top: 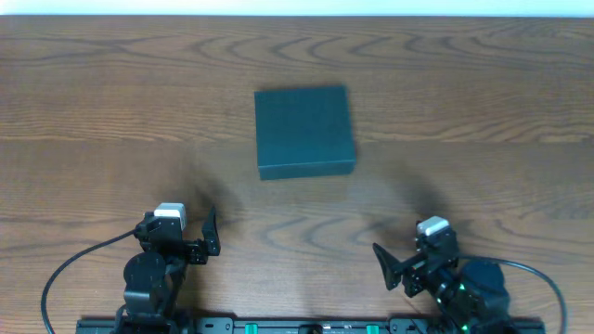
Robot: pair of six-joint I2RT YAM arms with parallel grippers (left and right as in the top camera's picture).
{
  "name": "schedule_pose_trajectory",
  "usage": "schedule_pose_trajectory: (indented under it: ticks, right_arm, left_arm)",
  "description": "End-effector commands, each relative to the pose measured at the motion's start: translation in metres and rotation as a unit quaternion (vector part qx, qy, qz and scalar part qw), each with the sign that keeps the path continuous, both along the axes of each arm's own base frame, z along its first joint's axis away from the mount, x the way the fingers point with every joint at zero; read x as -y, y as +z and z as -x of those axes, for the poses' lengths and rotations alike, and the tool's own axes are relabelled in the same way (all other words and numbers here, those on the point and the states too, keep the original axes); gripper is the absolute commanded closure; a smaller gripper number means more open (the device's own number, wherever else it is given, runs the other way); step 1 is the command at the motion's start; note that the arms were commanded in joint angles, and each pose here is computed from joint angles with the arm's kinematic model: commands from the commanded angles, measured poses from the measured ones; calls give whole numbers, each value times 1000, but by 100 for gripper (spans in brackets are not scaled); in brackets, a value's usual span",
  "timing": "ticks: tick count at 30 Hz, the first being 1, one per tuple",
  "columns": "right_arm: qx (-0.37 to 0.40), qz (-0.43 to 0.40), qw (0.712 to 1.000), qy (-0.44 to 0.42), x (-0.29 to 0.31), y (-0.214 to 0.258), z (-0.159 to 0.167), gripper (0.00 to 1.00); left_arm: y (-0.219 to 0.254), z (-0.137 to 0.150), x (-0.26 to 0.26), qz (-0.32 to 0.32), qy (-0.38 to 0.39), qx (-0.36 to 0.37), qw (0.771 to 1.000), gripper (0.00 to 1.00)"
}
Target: Pack container
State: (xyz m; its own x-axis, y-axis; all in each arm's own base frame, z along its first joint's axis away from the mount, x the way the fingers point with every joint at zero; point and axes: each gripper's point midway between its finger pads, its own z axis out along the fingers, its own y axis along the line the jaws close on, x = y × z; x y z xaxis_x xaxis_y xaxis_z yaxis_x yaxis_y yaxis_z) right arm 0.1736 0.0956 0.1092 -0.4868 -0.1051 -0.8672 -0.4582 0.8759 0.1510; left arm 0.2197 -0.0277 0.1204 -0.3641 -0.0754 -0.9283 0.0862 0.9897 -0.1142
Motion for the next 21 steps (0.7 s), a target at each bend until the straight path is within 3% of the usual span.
schedule_pose_trajectory:
  ticks: [1, 21]
  right_arm:
    - [7, 45, 999, 18, 1, -20, -1, 1]
    - [3, 59, 998, 2, 8, -25, -3, 1]
  left_arm:
    - [-8, 0, 2, 2, -4, -6, 1000, 5]
    - [-8, 0, 2, 2, -4, -6, 1000, 5]
